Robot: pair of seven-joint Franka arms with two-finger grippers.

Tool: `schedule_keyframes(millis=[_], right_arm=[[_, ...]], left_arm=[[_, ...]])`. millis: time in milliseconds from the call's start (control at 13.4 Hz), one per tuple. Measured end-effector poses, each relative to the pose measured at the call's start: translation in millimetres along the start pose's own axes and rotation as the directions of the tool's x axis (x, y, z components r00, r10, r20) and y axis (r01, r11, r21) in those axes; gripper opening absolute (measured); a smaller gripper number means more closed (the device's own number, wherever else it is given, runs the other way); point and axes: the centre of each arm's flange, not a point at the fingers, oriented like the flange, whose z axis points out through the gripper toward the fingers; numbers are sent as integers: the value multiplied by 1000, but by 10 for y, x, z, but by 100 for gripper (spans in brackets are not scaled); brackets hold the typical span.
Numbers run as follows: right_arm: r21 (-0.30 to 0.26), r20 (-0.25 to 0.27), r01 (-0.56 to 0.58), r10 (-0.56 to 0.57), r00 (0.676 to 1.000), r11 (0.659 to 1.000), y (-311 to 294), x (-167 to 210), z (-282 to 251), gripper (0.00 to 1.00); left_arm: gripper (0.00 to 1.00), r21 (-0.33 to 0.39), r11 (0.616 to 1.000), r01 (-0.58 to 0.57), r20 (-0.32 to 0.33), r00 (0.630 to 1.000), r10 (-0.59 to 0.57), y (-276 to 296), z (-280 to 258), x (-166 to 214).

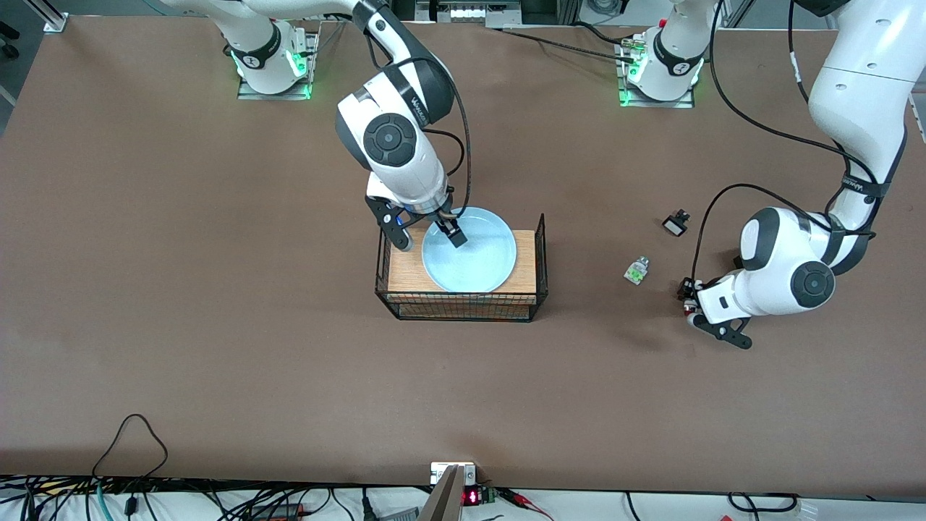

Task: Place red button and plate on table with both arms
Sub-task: 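Lower the red button onto the table and open the left gripper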

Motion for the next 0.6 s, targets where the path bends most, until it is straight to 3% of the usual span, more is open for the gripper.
schedule_keyframes(millis=[75,224,448,597], right_arm=[[4,0,-2,2,1000,1000,-3,12,-24,100],[10,-2,-7,7,1000,1000,-7,41,-73,100],[12,-5,-15,15,1000,1000,-13,94,-92,100],[9,-5,-15,15,1000,1000,-10,92,-89,100]], left_arm=[[47,-1,1000,-3,0,1000,3,13,3,6],[63,-3,1000,-7,-2,1000,7,35,-1,16],[95,-8,1000,-18,0,1000,18,97,-36,47],[100,-6,1000,-29,-1,1000,29,168,-153,80]])
